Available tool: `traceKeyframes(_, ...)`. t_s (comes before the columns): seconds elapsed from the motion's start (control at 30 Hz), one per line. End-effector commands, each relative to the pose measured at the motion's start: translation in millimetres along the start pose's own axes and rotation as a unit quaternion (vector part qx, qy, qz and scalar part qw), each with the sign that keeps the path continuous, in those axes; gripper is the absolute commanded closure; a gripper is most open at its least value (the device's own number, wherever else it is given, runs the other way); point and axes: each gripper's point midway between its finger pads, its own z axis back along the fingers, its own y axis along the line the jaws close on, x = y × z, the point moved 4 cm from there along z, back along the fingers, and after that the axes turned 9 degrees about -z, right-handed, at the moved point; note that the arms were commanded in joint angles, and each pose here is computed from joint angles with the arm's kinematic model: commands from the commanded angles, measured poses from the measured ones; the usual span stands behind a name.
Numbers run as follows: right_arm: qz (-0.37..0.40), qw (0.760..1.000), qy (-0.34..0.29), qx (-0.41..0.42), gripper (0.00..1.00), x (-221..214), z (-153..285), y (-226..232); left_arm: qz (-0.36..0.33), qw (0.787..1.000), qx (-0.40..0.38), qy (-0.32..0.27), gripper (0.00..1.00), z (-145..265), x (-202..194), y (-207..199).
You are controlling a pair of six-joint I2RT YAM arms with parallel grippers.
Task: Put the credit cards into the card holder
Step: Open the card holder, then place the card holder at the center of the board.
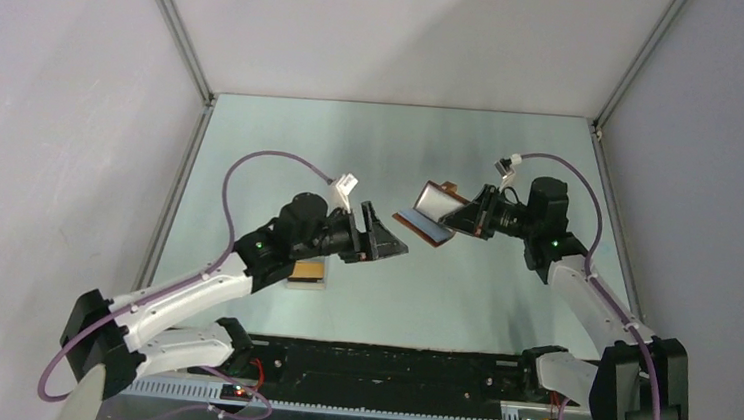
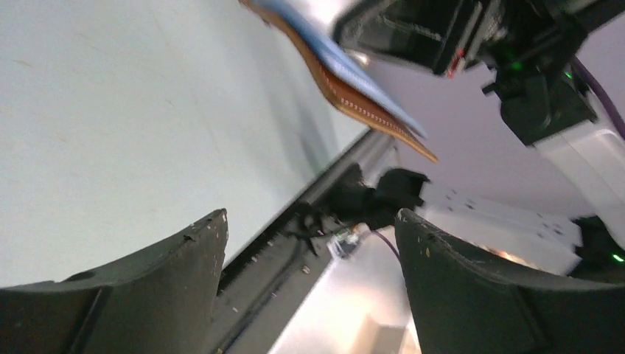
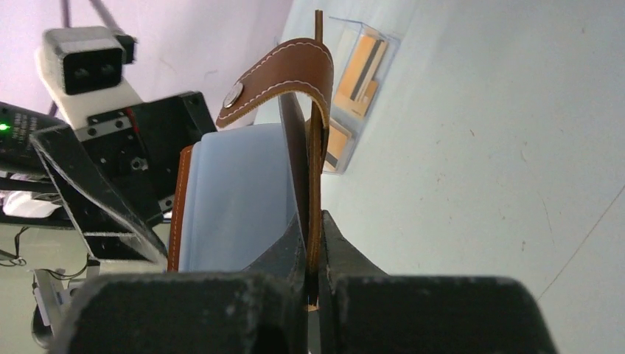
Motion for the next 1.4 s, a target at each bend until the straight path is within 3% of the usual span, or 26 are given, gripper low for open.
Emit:
traceKeyframes(0.0, 0.028, 0.999, 0.009, -0.026, 1.00, -6, -5, -11, -0.064, 0.991, 0.088, -0.074, 0.13, 14, 23, 21)
traceKeyframes(0.17, 0.053, 0.995, 0.030, -0.078, 1.00, -20, -11, -35, -0.096, 0.988, 0.091, -0.083, 0.21, 6, 38, 16)
traceKeyframes(0.23, 0.078, 0.992, 0.036, -0.094, 1.00, -24, -15, -40, -0.105, 0.987, 0.089, -0.079, 0.32, -2, 44, 12)
traceKeyframes(0.4, 0.097, 0.989, 0.034, -0.104, 1.00, -21, -24, -48, -0.114, 0.986, 0.106, -0.054, 0.71, -33, 51, 20)
traceKeyframes(0.57, 0.042, 0.991, 0.069, -0.103, 1.00, -23, -38, -66, -0.103, 0.986, 0.130, 0.003, 0.98, -71, 35, 49)
traceKeyframes(0.83, -0.067, 0.992, 0.056, -0.090, 1.00, -13, -60, -85, -0.078, 0.980, 0.170, 0.068, 1.00, -118, -5, 95)
traceKeyframes(1.17, -0.161, 0.971, 0.045, -0.174, 0.99, -23, -65, -124, -0.070, 0.963, 0.233, 0.118, 1.00, -148, -47, 134)
traceKeyframes(1.2, -0.170, 0.967, 0.048, -0.184, 0.96, -25, -63, -127, -0.067, 0.959, 0.246, 0.121, 1.00, -150, -51, 141)
traceKeyframes(1.3, -0.177, 0.958, 0.056, -0.218, 0.60, -29, -58, -140, -0.057, 0.949, 0.277, 0.137, 1.00, -154, -59, 155)
traceKeyframes(1.37, -0.179, 0.953, 0.059, -0.237, 0.44, -29, -50, -142, -0.053, 0.946, 0.285, 0.144, 1.00, -157, -60, 157)
